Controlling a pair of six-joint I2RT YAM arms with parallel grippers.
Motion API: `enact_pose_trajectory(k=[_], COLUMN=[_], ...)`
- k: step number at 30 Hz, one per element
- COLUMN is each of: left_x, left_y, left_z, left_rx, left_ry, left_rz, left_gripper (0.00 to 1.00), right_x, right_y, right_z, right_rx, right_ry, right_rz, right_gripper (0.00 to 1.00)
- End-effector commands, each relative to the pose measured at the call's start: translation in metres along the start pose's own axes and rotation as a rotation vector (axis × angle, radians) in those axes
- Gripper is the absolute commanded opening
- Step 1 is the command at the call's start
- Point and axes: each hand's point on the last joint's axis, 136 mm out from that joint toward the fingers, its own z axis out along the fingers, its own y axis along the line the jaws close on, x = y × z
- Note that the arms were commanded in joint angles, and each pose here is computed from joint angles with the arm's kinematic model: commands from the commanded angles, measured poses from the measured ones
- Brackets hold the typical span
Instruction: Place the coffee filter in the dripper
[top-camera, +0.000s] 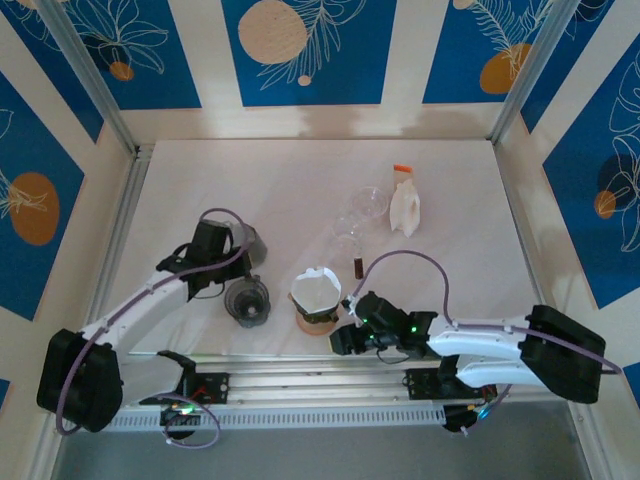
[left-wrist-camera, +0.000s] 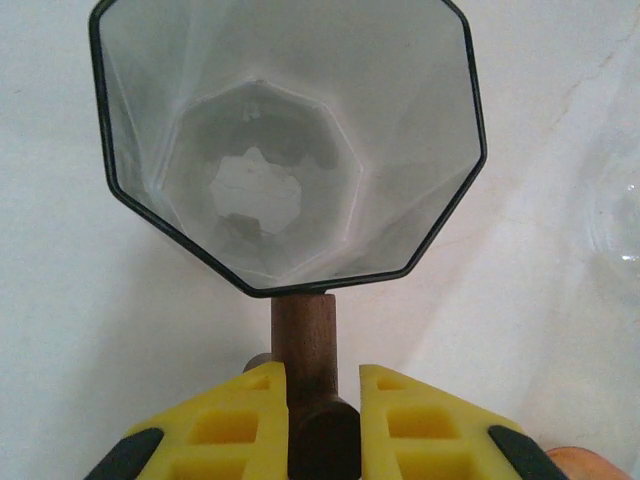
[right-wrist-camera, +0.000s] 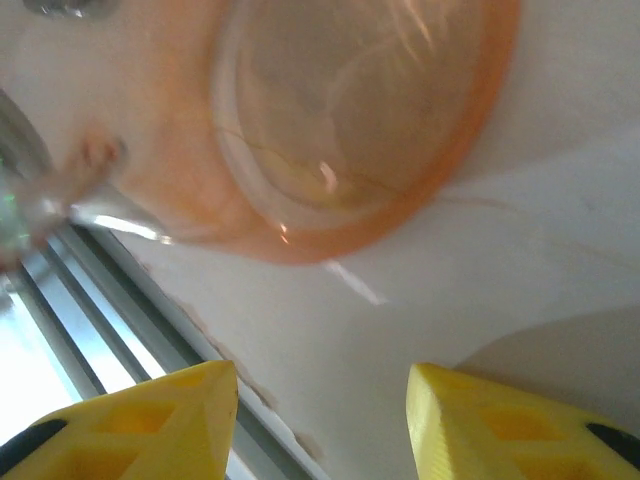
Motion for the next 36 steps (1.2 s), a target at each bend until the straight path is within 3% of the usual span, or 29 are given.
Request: enact_pose_trajectory(k=[1, 18, 36], left_x=[0.011, 0.02, 0.019], left_y=[0.009, 0.023, 0.033], left_z=[-0.004, -0.014, -0.021], left_rx=[-0.011, -0.026, -0.051], left_ry=[0.037, 0.055, 0.059], left_rz=[-0.035, -0.072, -0.101], left_gripper=[0.08, 0.06, 0.05], right_x=[-0.016, -0.078, -0.172], right_y=[0.016, 0.01, 0.001], right_z=[0.008, 0.033, 0.076], right_rx=[-0.066, -0.02, -0.029], right_ry=[-0.049, -0.182, -0.27], right_rz=[-0.005, 0.054, 0.092], right_gripper=[0.49, 0.46, 0.43])
